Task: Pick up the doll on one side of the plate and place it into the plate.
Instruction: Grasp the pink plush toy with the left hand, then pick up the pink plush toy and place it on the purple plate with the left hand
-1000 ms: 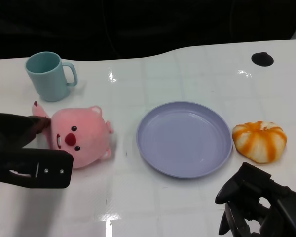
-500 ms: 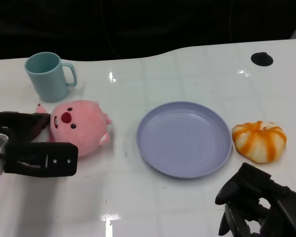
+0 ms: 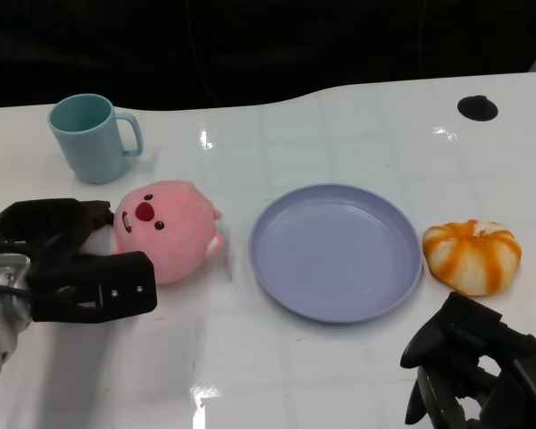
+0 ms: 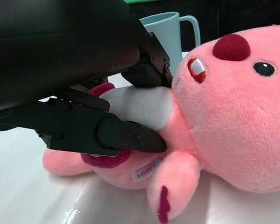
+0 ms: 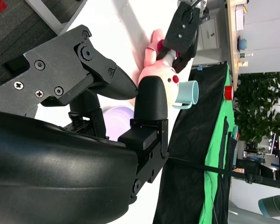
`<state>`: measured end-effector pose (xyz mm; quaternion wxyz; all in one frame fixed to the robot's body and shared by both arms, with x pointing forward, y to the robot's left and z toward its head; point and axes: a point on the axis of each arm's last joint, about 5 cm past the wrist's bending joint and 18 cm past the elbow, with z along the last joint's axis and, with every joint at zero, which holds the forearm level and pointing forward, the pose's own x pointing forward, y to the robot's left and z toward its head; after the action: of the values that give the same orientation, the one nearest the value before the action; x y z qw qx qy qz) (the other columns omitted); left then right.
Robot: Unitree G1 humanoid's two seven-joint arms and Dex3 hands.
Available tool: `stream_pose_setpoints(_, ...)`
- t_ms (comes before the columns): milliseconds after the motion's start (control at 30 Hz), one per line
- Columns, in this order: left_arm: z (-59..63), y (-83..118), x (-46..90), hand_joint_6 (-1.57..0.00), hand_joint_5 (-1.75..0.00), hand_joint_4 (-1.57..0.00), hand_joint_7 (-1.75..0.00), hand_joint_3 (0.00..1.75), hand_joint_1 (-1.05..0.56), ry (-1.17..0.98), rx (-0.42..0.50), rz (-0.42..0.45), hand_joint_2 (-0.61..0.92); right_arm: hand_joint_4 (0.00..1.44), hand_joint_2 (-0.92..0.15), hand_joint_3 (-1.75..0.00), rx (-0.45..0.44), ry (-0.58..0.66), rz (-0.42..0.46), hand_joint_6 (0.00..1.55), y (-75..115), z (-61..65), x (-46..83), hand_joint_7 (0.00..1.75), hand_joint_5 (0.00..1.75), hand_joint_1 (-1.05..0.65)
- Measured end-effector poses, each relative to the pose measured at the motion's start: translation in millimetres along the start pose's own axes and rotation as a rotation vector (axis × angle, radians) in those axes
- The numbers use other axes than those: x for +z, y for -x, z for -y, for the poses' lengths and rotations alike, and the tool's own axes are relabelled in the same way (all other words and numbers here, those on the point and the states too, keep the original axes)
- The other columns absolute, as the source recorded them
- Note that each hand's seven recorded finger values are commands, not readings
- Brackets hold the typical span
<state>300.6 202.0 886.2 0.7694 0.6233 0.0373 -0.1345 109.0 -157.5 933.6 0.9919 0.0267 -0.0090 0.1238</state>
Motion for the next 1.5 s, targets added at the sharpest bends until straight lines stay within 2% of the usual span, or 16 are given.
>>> stream_pose_setpoints(67, 4.8, 0.5, 3.0, -0.66, -1.75, -0.84, -1.72, 0.41, -0.19, 0.019, 0.027, 0.016, 0.89, 0.6, -0.61, -1.12, 0.001, -0.005, -0.005, 0.49, 0.1, 1.9, -1.0, 1.54, 1.74, -0.22)
stream_pose_setpoints(100, 7.4, 1.0, 4.3, -0.66, -1.75, -0.85, -1.73, 0.44, -0.19, 0.029, 0.04, 0.025, 0.88, 0.6, -0.61, -1.12, 0.0, -0.005, -0.008, 0.49, 0.2, 3.0, -1.7, 1.55, 1.75, -0.22)
stream_pose_setpoints(133, 9.6, 1.5, 5.4, -0.67, -1.75, -0.85, -1.74, 0.6, -0.18, 0.04, 0.051, 0.031, 0.81, 0.6, -0.61, -1.12, -0.003, -0.005, -0.012, 0.49, 0.2, 4.0, -2.4, 1.55, 1.75, -0.22)
stream_pose_setpoints(167, 11.0, 1.7, 6.4, -0.67, -1.75, -0.85, -1.74, 0.68, -0.18, 0.055, 0.059, 0.035, 0.78, 0.6, -0.61, -1.12, -0.003, -0.005, -0.015, 0.49, 0.4, 4.7, -2.8, 1.55, 1.75, -0.22)
stream_pose_setpoints(267, 13.6, 1.9, 9.0, -0.69, -1.75, -0.85, -1.75, 0.81, -0.19, 0.102, 0.074, 0.034, 0.7, 0.59, -0.62, -1.13, -0.002, -0.009, -0.016, 0.49, 0.5, 5.9, -3.2, 1.55, 1.75, -0.22)
stream_pose_setpoints(533, 13.6, 2.9, 17.4, -0.64, -1.75, -0.88, -1.75, 0.89, -0.2, 0.18, 0.137, -0.013, 0.65, 0.59, -0.62, -1.12, 0.007, -0.017, -0.016, 0.48, -0.5, 7.1, -5.6, 1.56, 1.75, -0.2)
stream_pose_setpoints(700, 7.8, 5.0, 24.7, -0.62, -1.75, -0.89, -1.75, 0.93, -0.19, 0.179, 0.189, -0.018, 0.62, 0.59, -0.61, -1.12, 0.009, -0.016, -0.015, 0.48, -0.9, 7.5, -6.5, 1.56, 1.74, -0.21)
stream_pose_setpoints(933, -4.1, 11.8, 39.8, -0.64, -1.75, -0.92, -1.75, 1.11, -0.22, 0.177, 0.279, 0.076, 0.52, 0.6, -0.61, -1.12, 0.008, -0.014, -0.015, 0.49, -1.1, 7.6, -6.5, 1.55, 1.75, -0.21)
stream_pose_setpoints(1167, -24.8, 15.5, 60.2, -0.65, -1.75, -0.93, -1.75, 1.04, -0.21, 0.161, 0.358, 0.149, 0.53, 0.59, -0.62, -1.13, 0.007, -0.014, -0.015, 0.49, -1.1, 7.5, -6.6, 1.55, 1.75, -0.2)
stream_pose_setpoints(1300, -29.3, 16.6, 70.9, -0.64, -1.75, -0.93, -1.75, 1.02, -0.21, 0.186, 0.354, 0.192, 0.52, 0.59, -0.62, -1.13, 0.008, -0.015, -0.015, 0.48, -1.1, 7.5, -6.7, 1.55, 1.75, -0.2)
stream_pose_setpoints(1433, -29.5, 16.7, 87.2, -0.63, -1.75, -0.92, -1.75, 0.99, -0.19, 0.21, 0.343, 0.248, 0.47, 0.6, -0.61, -1.13, 0.009, -0.012, -0.012, 0.48, -1.9, 7.6, -6.3, 1.56, 1.75, -0.2)
stream_pose_setpoints(1500, -27.9, 14.1, 96.7, -0.66, -1.75, -0.94, -1.75, 1.06, -0.19, 0.227, 0.33, 0.273, 0.44, 0.59, -0.61, -1.13, 0.009, -0.011, -0.012, 0.48, -2.0, 7.6, -6.5, 1.56, 1.75, -0.2)
